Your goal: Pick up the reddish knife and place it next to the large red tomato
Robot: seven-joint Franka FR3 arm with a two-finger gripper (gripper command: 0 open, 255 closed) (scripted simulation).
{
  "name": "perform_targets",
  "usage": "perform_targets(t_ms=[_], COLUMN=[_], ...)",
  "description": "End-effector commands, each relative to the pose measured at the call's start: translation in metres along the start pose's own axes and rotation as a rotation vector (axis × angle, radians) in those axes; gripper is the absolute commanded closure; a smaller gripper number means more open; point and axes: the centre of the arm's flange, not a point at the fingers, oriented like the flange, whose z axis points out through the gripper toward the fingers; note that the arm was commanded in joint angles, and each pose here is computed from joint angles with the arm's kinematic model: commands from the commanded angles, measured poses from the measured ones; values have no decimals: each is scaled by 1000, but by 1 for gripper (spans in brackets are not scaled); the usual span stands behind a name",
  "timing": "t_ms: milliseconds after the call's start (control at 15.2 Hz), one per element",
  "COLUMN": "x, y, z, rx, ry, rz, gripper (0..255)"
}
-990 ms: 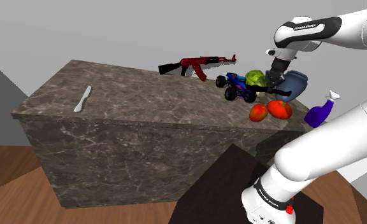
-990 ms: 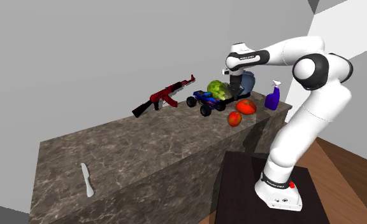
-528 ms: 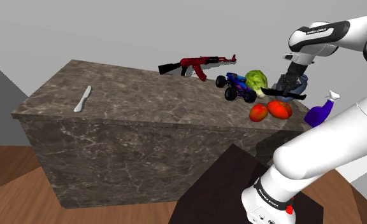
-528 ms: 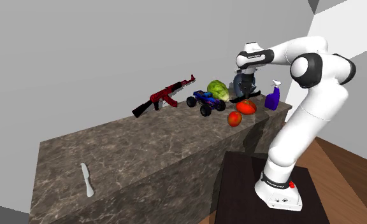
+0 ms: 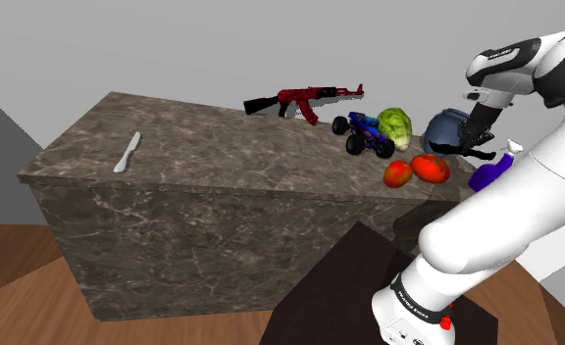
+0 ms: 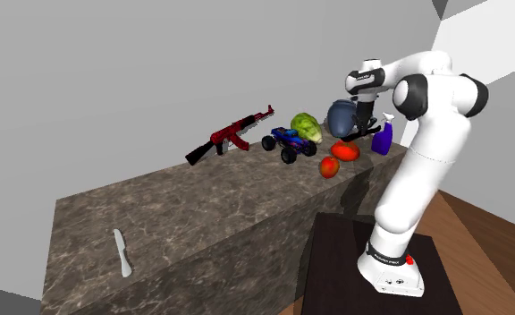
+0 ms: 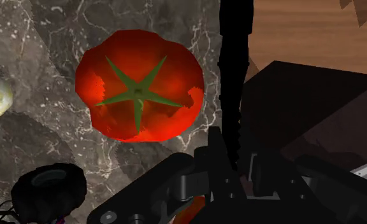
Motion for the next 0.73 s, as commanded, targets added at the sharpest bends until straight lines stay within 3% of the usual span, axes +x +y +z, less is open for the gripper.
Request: perform_targets(t_ms=[0,660], x=[-26,-154], y=[-7,-37], z=[-1,8], rx=[-1,-1], ry=[-1,-1], rz=[-3,-3], gripper=[255,255])
